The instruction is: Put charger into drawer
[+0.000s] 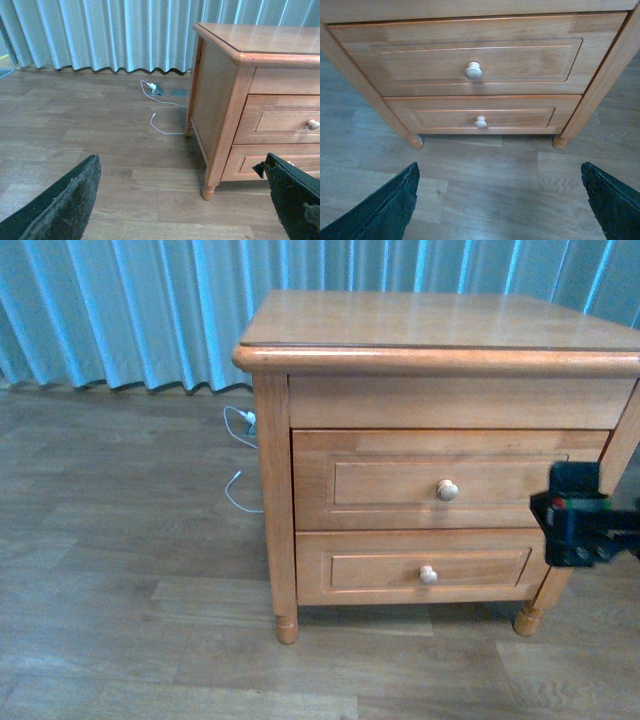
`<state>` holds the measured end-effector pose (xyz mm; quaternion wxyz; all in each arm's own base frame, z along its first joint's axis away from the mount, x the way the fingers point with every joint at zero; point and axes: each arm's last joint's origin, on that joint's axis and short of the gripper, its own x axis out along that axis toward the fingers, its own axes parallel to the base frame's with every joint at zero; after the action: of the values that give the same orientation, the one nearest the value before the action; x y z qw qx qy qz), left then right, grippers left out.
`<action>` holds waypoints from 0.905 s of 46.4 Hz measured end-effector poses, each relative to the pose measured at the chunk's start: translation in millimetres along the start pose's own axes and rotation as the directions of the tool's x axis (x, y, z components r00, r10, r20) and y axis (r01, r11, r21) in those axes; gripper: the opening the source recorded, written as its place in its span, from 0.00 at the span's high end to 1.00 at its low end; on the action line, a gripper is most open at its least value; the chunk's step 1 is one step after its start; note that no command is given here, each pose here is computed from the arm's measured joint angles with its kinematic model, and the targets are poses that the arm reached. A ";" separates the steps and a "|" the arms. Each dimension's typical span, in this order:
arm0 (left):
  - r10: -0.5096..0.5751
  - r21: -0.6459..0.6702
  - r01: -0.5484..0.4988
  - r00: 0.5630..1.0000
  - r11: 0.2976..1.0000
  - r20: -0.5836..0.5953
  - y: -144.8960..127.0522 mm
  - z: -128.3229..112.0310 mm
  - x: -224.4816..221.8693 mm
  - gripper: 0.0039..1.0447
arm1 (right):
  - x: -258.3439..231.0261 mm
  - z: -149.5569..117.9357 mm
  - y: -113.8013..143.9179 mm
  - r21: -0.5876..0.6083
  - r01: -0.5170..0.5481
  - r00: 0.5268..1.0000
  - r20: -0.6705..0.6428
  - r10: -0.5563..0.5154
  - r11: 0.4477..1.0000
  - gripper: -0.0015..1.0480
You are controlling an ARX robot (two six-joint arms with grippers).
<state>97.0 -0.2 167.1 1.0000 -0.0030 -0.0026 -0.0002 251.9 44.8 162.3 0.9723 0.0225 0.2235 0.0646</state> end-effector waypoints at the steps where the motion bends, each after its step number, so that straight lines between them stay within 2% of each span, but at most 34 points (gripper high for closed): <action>1: 0.000 0.000 0.000 1.000 1.000 0.000 0.0 0.0 0.0 0.05 | -7.7 -0.5 -0.3 0.001 -0.005 1.000 0.001 0.005 1.000 0.08; 14: 0.000 0.000 0.000 1.000 1.000 0.000 0.0 0.0 0.0 0.05 | -108.6 -16.9 -5.4 0.061 -0.033 0.997 0.075 0.029 0.998 0.08; 18: 0.000 0.000 0.000 1.000 1.000 0.000 0.0 0.0 0.0 0.05 | -131.7 -32.3 -12.1 0.119 0.024 0.995 0.096 -0.035 0.993 0.08; 34: -0.001 0.000 0.001 1.000 1.000 0.000 0.0 0.0 0.0 0.05 | -140.0 -39.2 -12.9 0.131 0.036 0.991 0.126 -0.053 0.991 0.08; 38: -0.001 0.000 0.001 1.000 1.000 0.000 0.0 0.0 0.0 0.05 | -138.0 -43.3 -14.4 0.083 0.087 0.948 0.298 -0.108 0.993 0.18; 42: 0.001 0.000 -0.001 1.000 1.000 0.000 0.0 0.0 0.0 0.05 | -140.0 -44.7 -17.0 0.027 0.087 0.905 0.417 -0.091 0.996 0.32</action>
<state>97.0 -0.1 167.1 1.0000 -0.0028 -0.0026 0.0002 109.5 9.6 181.3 0.9994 0.0295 0.0117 0.0130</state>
